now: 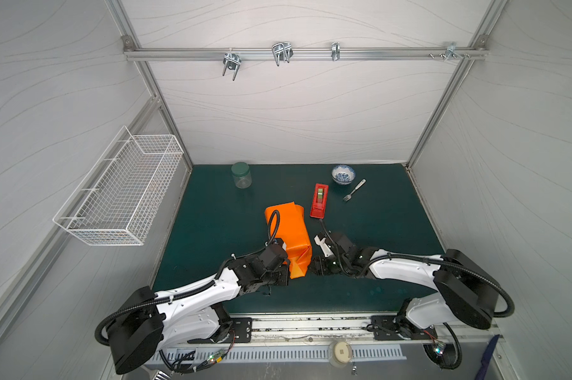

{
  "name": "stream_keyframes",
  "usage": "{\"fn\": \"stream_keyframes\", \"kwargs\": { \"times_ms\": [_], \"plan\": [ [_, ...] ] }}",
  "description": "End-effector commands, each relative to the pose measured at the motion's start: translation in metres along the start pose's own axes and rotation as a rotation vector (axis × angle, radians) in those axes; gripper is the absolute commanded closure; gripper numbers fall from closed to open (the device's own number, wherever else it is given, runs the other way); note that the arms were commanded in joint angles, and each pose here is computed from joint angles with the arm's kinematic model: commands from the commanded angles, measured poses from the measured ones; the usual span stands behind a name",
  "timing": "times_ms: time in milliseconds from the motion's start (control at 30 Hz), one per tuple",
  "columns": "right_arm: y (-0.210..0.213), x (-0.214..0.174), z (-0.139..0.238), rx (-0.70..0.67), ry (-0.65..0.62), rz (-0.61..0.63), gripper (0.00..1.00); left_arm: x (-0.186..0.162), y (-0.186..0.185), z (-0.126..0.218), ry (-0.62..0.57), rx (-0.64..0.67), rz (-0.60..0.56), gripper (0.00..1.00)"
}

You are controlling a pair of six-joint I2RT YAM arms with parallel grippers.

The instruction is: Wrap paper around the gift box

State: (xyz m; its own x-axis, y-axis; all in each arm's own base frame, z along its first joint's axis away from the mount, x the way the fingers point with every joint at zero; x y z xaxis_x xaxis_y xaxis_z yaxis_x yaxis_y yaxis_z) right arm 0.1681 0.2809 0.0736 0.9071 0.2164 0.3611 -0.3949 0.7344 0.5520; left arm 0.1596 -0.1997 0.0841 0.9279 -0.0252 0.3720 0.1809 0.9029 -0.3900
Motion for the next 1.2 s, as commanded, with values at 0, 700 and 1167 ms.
{"fn": "stream_keyframes", "kwargs": {
  "times_ms": [0, 700, 1167],
  "plan": [
    [-0.010, -0.008, 0.007, -0.025, 0.020, 0.008, 0.55, 0.004, -0.006, -0.003, -0.008, 0.052, -0.065, 0.79],
    [-0.040, -0.005, 0.030, -0.018, -0.038, -0.053, 0.56, -0.006, -0.012, -0.040, 0.167, 0.268, -0.242, 0.62],
    [-0.042, -0.004, 0.033, -0.018, -0.044, -0.057, 0.56, -0.011, -0.004, -0.051, 0.189, 0.295, -0.237, 0.81]
  ]
}}
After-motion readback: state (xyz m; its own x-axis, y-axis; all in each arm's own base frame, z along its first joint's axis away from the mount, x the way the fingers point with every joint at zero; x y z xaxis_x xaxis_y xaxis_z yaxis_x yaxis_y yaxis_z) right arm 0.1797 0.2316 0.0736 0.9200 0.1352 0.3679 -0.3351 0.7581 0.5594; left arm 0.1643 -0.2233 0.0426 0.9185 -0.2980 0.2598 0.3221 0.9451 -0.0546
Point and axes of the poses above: each gripper's point midway between its finger pads, its own z axis back along the fingers, its own y axis along the line the jaws close on, x = y × z, the point moved 3 cm from there along z, back along the fingers, and after that the axes turned 2 degrees about z, right-handed, at the moved point
